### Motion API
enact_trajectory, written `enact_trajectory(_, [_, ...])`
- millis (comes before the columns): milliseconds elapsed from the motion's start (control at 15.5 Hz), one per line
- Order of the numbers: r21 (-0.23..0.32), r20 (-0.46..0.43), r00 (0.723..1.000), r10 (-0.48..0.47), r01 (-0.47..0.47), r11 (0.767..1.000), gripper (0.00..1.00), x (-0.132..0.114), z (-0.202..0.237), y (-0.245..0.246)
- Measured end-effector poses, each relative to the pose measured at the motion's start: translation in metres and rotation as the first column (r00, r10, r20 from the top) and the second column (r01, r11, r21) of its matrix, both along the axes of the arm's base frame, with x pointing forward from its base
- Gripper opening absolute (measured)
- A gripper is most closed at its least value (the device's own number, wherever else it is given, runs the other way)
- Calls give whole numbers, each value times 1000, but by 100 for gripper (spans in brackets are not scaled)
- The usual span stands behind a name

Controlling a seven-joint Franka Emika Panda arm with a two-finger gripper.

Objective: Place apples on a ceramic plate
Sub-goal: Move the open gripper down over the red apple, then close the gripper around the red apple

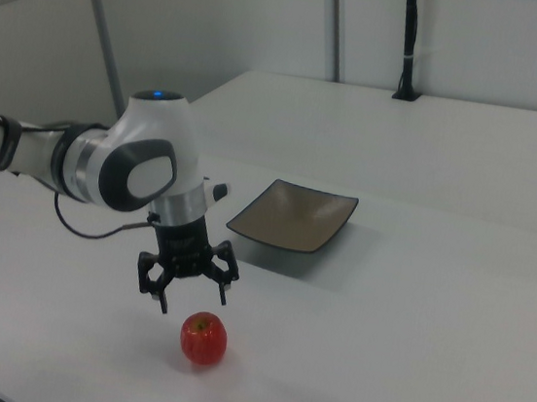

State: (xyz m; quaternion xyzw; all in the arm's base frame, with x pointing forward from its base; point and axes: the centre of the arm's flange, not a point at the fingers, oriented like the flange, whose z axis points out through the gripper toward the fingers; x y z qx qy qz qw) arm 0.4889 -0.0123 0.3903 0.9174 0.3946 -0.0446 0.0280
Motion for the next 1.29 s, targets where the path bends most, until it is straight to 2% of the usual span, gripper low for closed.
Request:
enact_trajectory(388, [-45,81,994,79,-75,996,100,-19,-46,2])
enact_trajectory(840, [-81,88,988,125,-118,990,100,-25,-68,-4])
enact_trajectory(1034, [-91,80,989,126,-119,989,96,-26,-72,-10])
enact_trajectory(1099, [-91,79,989,126,-119,989,91,-26,-72,-10])
enact_trajectory(1164, [-92,79,989,126,-119,989,80,-26,-72,-10])
enact_trajectory(1228, [-92,81,989,126,-118,989,76,-26,-71,-10])
enact_trajectory(1293, [-92,81,989,126,-118,989,76,-26,-71,-10])
